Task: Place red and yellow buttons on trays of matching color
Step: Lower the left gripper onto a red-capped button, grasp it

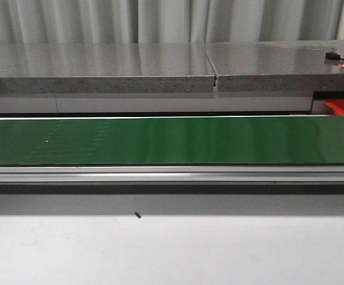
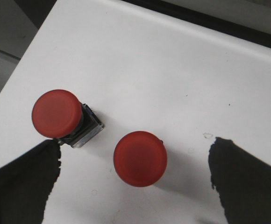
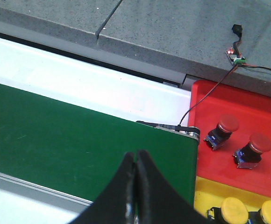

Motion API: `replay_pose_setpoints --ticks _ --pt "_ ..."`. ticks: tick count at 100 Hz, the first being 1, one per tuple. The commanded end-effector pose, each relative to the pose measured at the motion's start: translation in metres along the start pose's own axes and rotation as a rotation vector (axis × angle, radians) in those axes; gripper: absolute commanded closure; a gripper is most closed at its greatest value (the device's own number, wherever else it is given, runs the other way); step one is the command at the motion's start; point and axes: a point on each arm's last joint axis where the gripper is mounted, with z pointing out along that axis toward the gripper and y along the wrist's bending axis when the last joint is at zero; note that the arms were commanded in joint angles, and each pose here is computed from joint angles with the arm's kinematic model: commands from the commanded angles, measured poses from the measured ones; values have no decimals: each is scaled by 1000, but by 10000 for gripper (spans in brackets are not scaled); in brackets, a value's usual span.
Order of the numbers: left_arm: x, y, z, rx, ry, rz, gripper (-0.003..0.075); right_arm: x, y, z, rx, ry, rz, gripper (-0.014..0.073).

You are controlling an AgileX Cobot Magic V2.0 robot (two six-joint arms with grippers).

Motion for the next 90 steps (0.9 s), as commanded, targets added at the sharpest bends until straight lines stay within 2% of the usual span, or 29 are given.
replay_pose_setpoints --ticks 1,61,90 --pt "-23 -1 -26 17 -140 -13 103 -13 -2 -5 22 -90 -13 663" --pt "-13 -4 10 26 -115 -15 103 -13 -2 -5 22 -90 -13 663" --pt "-6 -19 26 46 -99 10 103 -13 -2 -5 22 -90 -13 663"
